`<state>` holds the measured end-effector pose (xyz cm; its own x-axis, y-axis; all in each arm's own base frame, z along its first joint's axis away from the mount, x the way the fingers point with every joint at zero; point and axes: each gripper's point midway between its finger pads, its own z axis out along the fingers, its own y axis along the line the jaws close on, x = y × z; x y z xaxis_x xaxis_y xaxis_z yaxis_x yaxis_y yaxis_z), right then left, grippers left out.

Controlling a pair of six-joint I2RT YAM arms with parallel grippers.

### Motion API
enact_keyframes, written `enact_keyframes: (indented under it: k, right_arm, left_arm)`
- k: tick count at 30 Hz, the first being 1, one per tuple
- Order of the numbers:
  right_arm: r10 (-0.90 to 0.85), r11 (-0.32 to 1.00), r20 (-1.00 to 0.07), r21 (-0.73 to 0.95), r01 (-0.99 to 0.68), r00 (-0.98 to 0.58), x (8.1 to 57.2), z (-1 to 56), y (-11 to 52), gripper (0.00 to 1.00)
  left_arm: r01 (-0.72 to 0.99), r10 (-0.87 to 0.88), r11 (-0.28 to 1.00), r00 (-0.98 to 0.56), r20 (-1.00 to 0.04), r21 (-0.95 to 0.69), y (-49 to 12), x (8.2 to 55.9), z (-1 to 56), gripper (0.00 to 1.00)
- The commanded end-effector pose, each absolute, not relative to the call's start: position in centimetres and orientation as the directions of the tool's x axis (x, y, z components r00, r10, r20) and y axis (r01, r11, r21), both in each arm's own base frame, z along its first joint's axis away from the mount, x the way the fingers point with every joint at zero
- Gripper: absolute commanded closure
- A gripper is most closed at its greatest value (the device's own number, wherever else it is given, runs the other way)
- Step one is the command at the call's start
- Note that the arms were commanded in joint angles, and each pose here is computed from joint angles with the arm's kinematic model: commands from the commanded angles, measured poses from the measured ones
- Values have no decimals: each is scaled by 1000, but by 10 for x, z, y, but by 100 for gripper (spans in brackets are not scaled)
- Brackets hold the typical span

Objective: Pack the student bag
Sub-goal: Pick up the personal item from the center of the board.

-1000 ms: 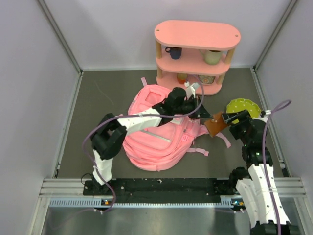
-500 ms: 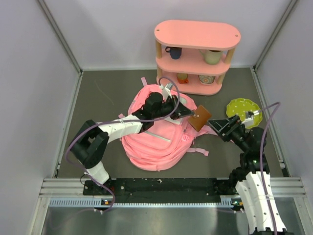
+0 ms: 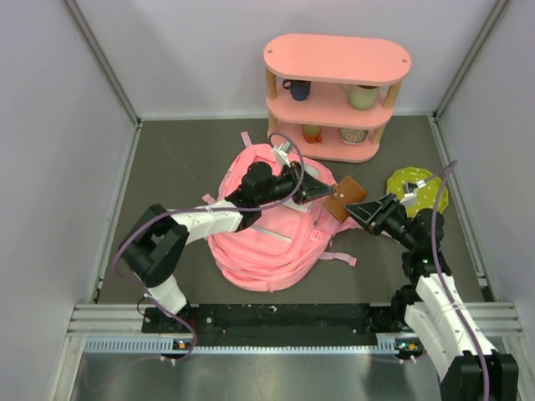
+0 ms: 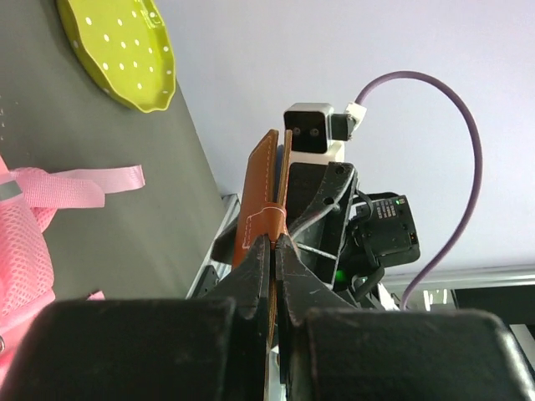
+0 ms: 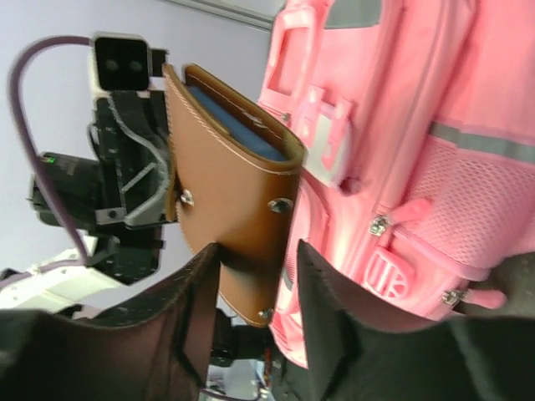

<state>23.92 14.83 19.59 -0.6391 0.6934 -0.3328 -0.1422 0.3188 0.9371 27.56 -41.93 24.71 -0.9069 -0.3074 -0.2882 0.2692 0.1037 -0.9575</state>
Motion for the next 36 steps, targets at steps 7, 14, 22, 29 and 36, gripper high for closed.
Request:
enact_keyframes:
  k: [7,14,22,29,36]
  right_arm:
    - [688,192,-386,913,-359,-614,235,248,160,97]
    - [684,212,-395,912,-351,-613,236,249,160,100]
    - [677,264,-419,906,-331,-605,232,244,157,100]
    - [667,330,-428,903,-274,-610,229,225,153,100]
    - [646,375,-423,901,-218,-636,208,206,153,100]
  left_arm:
    - [301,-305,-14,-909,-283,-954,-418,269,264,100]
    - [319,-294,39,-902,-316,-947,-413,264,254,87]
    - [405,-293,250,-834,-467,-880,-391,265,239,33]
    - [350,-297,563,-760,-578,-749,-327,265,211,20]
    - [133,-387,663,-781,-490,-736,-235,193,171,21]
